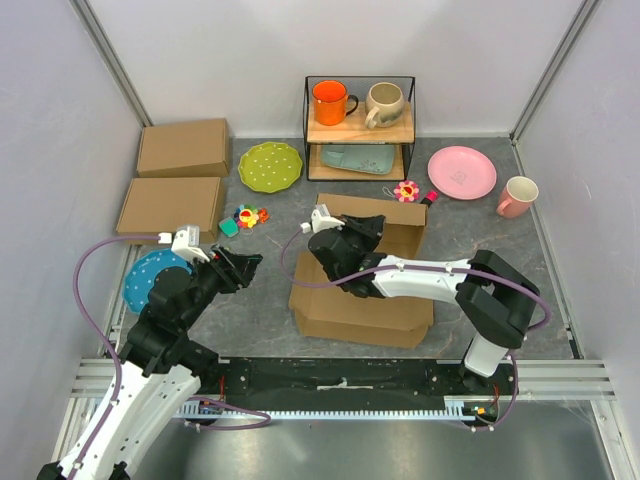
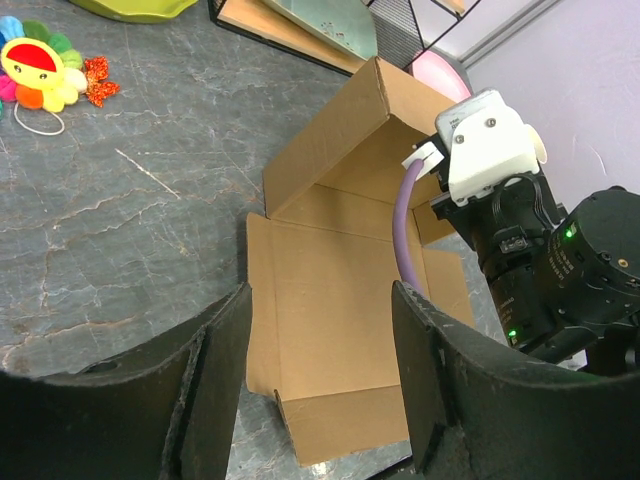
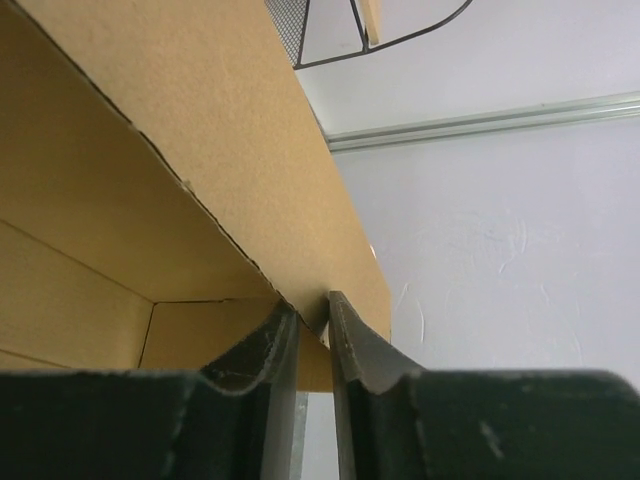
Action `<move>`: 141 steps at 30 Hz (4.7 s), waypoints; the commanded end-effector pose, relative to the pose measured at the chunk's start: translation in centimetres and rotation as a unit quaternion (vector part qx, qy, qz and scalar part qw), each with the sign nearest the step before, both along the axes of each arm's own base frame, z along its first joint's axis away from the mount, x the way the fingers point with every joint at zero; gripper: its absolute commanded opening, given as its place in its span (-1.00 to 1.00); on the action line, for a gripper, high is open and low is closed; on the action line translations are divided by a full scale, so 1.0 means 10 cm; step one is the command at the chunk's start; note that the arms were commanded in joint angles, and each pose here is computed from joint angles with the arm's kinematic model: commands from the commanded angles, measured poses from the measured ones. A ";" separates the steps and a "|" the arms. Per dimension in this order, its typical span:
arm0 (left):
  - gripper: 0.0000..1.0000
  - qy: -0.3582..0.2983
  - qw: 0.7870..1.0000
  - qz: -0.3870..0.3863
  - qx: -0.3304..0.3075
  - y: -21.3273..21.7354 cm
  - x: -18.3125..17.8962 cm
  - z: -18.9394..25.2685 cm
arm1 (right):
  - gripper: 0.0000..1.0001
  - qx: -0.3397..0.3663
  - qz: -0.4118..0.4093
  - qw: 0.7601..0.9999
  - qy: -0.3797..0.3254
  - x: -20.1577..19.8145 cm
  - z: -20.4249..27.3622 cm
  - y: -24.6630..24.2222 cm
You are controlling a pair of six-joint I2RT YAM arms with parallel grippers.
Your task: Fold the paper box
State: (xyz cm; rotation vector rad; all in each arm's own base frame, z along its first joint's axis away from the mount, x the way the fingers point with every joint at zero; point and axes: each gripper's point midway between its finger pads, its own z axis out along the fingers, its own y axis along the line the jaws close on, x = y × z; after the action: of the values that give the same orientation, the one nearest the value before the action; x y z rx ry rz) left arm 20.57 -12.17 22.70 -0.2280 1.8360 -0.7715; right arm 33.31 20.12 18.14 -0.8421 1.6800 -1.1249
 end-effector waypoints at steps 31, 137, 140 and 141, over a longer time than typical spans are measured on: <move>0.31 -0.120 0.991 0.051 -0.002 0.27 -0.04 1.00 | -1.00 0.060 -0.026 0.996 -0.052 0.09 0.74 -0.13; 0.36 -0.032 0.997 -0.075 -0.006 -0.25 -0.02 0.26 | 0.47 0.656 -0.284 0.696 -0.060 1.06 -0.52 -1.65; 0.36 -0.026 0.997 -0.073 -0.006 -0.25 -0.01 0.22 | 0.48 0.657 -0.293 0.692 -0.051 1.26 -0.68 -1.64; 0.36 -0.024 0.997 -0.073 -0.006 -0.25 -0.01 0.21 | 0.48 0.655 -0.298 0.692 -0.044 1.31 -0.79 -1.64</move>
State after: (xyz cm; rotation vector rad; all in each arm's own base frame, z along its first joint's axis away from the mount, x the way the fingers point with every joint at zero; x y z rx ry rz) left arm 20.66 -14.44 25.47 -0.0802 1.7889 -0.8652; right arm 41.50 3.15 7.59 0.7481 2.2311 -0.1390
